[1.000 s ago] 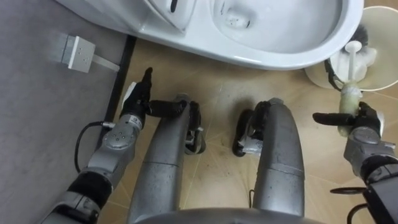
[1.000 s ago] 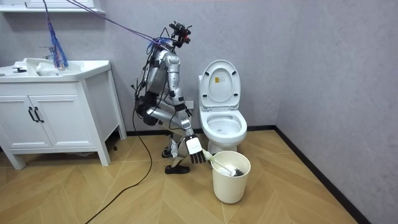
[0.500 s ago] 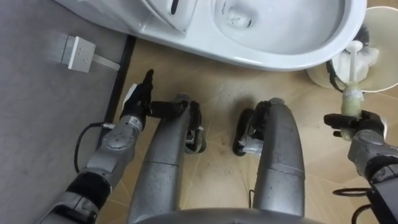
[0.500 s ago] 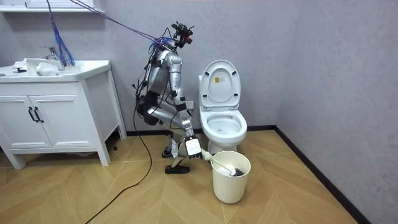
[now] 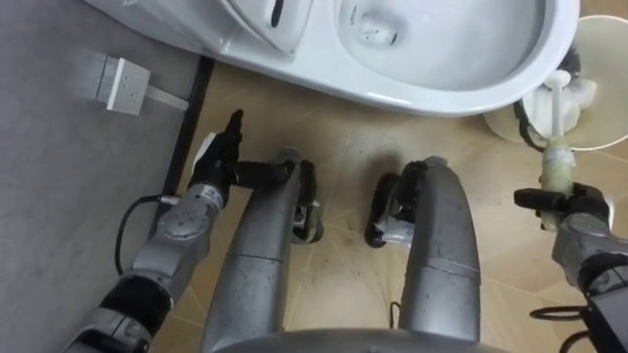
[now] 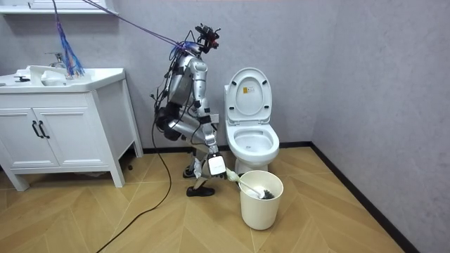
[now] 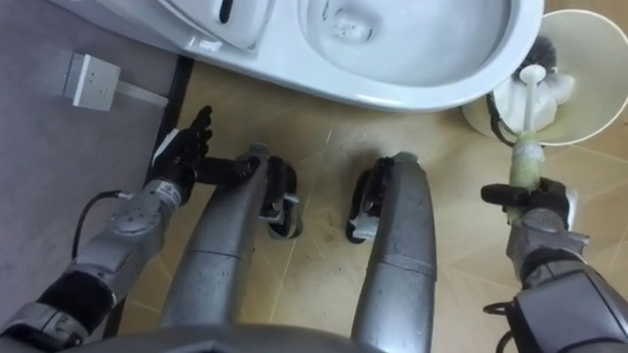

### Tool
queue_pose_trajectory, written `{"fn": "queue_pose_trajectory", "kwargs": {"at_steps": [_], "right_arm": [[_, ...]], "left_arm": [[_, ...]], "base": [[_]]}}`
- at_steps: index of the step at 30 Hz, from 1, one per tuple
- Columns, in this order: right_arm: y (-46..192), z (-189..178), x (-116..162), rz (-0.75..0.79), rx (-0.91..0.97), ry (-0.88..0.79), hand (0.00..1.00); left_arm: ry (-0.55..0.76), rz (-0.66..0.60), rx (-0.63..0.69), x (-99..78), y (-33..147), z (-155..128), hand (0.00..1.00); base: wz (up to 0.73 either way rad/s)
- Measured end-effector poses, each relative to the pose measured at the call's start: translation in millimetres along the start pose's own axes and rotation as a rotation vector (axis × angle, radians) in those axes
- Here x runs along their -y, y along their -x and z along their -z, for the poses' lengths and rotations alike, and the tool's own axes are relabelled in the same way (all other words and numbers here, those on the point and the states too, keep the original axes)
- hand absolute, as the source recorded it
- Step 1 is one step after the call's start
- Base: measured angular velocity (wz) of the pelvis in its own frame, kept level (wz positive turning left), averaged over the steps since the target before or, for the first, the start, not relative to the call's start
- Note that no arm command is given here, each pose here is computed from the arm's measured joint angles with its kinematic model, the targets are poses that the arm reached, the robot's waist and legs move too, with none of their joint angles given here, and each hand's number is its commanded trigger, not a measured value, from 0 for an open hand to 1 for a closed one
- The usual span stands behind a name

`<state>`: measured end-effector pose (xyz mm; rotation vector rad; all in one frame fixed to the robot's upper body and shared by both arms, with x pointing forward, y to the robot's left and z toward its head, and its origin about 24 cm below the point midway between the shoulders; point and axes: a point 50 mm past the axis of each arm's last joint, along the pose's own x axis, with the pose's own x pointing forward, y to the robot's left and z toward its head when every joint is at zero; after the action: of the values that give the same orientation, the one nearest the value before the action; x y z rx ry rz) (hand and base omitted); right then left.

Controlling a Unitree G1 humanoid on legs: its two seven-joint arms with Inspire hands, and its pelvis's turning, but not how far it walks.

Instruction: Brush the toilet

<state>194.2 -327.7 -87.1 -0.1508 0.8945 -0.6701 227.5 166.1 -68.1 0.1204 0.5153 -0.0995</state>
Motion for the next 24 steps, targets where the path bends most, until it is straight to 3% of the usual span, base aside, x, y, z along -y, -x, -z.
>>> {"fn": "queue_pose_trajectory", "kwargs": {"at_steps": [15, 24], "right_arm": [[6.7, 29.0, -20.2, -0.069, -0.124, -0.235, 1.0], [12.1, 58.2, -15.7, 0.006, -0.215, -0.321, 1.0]], "left_arm": [[-0.072, -0.104, -0.168, -16.5, 16.0, 50.5, 0.0], [-0.07, -0.21, -0.328, -39.7, 41.4, 92.9, 0.0]], "base": [[-0.06], [-0.02]]}}
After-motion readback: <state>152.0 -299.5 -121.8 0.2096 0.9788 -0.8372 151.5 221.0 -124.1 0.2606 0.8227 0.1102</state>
